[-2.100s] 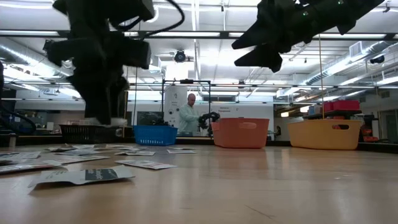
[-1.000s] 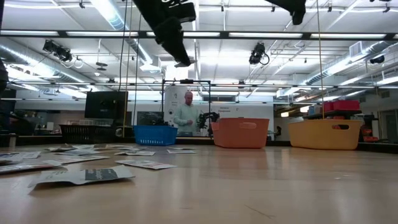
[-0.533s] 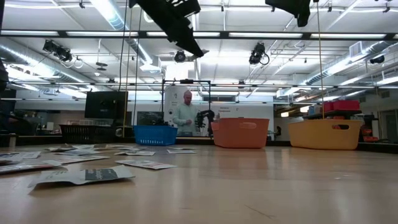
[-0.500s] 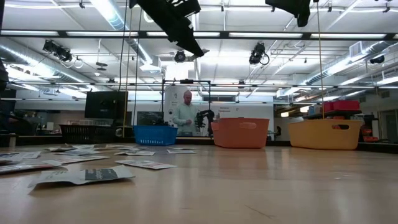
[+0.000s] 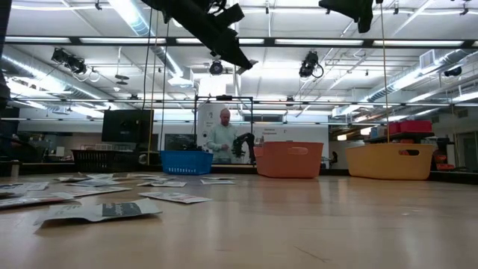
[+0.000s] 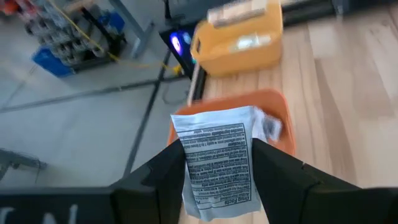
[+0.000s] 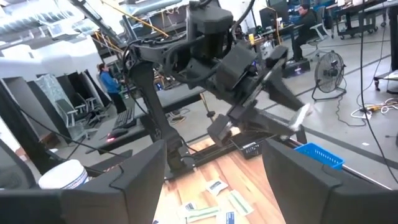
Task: Pick & Place First Aid Supplies
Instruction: Put the towelette pack into the orange bin
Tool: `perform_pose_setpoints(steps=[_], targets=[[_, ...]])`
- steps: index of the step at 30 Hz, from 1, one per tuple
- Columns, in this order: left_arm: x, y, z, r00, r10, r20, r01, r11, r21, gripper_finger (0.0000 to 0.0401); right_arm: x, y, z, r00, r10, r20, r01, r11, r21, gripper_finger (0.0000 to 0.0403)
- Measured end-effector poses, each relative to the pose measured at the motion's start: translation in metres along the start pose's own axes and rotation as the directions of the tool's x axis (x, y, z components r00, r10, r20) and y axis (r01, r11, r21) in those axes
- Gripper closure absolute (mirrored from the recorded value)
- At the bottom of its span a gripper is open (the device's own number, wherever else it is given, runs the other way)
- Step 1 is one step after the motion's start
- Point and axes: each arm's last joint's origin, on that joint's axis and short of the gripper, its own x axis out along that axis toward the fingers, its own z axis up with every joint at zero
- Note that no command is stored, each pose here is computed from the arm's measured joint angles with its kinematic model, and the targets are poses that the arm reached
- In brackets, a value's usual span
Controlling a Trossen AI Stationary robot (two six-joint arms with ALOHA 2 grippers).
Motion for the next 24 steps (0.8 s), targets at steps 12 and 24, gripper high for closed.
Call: perform_pose_setpoints(steps=[12, 24], targets=[[0.043, 0.001, -0.013, 0.998, -0.002, 0.057, 0.003, 1.0, -0.019, 0.022, 0.0, -0.001, 0.0, 1.0, -0.024, 0.011, 0.024, 1.0, 0.001, 0.0136], [0.09, 0.002, -0.045, 0.998, -0.048, 0.044, 0.053, 0.993, -0.106, 0.022, 0.0, -0.001, 0.0, 1.0, -0.025, 0.005, 0.025, 1.0, -0.001, 0.0136]])
